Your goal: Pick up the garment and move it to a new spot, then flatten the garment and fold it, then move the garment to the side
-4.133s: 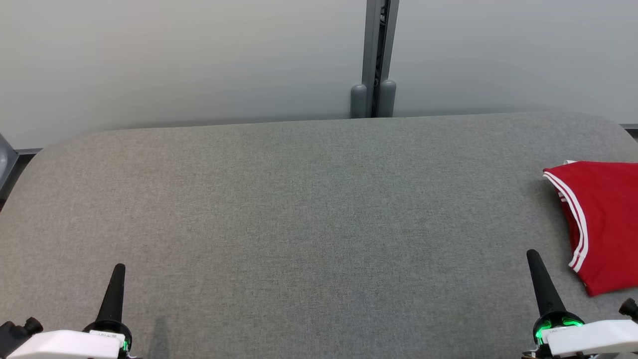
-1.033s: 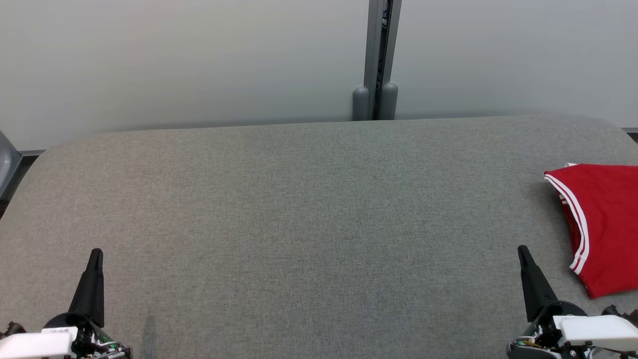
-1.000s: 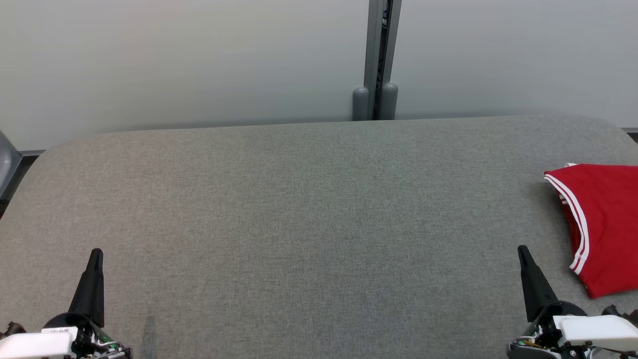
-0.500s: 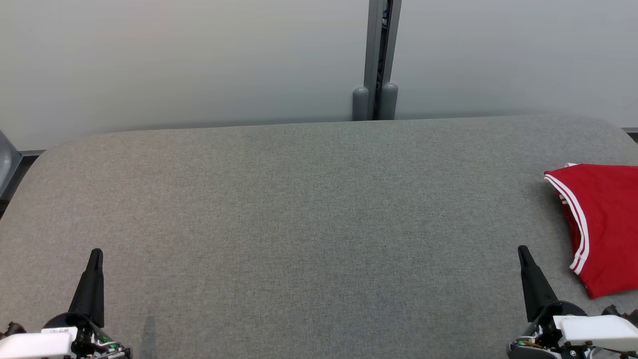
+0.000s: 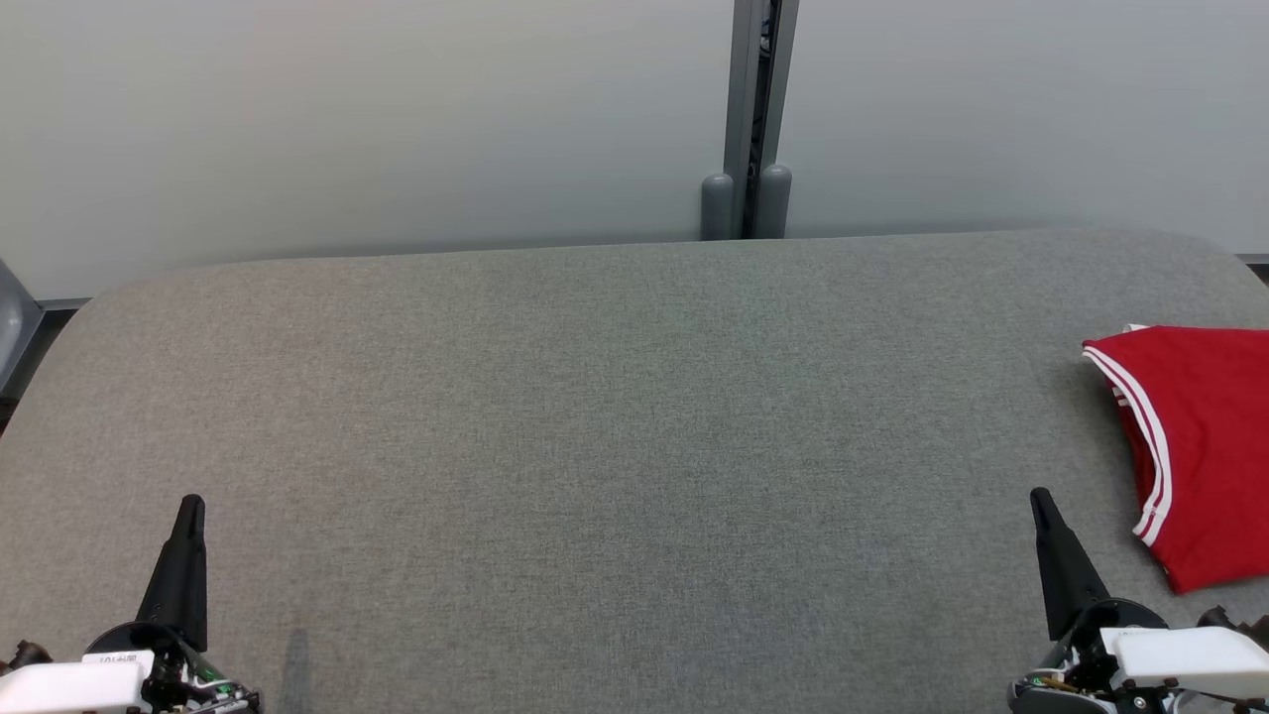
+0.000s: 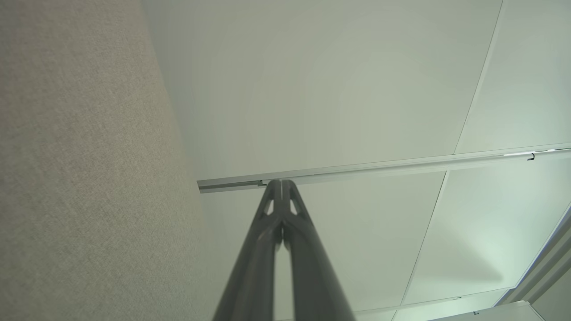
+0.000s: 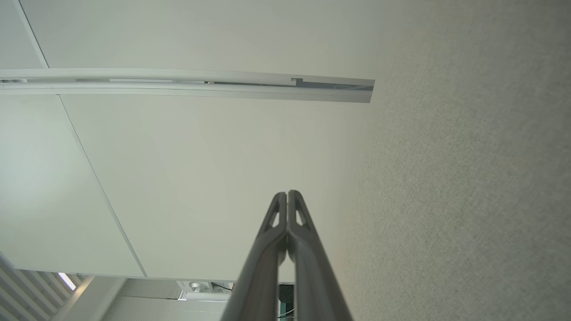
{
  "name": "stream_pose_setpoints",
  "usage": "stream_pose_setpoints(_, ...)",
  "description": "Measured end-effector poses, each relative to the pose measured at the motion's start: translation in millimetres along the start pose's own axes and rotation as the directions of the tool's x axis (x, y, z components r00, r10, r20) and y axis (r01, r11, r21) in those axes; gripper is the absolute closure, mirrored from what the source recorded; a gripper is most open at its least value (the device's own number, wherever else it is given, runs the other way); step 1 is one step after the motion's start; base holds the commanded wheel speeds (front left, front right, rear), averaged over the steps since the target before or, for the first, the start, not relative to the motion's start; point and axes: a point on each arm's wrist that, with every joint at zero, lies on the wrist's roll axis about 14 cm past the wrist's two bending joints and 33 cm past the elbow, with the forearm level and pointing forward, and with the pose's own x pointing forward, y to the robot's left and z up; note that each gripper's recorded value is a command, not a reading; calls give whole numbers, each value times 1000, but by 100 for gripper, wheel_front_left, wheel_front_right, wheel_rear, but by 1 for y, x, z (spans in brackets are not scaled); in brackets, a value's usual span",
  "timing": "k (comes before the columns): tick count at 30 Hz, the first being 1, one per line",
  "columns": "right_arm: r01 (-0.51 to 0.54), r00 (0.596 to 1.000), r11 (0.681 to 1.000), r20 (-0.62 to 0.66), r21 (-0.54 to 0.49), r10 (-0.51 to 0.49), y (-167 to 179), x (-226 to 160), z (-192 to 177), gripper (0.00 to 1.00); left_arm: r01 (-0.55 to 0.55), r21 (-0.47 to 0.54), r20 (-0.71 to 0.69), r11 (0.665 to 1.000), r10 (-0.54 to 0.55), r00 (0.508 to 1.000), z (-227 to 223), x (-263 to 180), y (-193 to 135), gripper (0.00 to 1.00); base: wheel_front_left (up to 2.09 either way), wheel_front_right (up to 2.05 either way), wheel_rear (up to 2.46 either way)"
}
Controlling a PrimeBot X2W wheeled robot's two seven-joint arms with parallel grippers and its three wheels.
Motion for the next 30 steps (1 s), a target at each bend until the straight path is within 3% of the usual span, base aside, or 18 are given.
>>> stream_pose_setpoints(30,0,1000,1000,-2,1,0,0,0,0,100,-2,1,-1,1000,2,1000,-1,0,1,100,0,0,0)
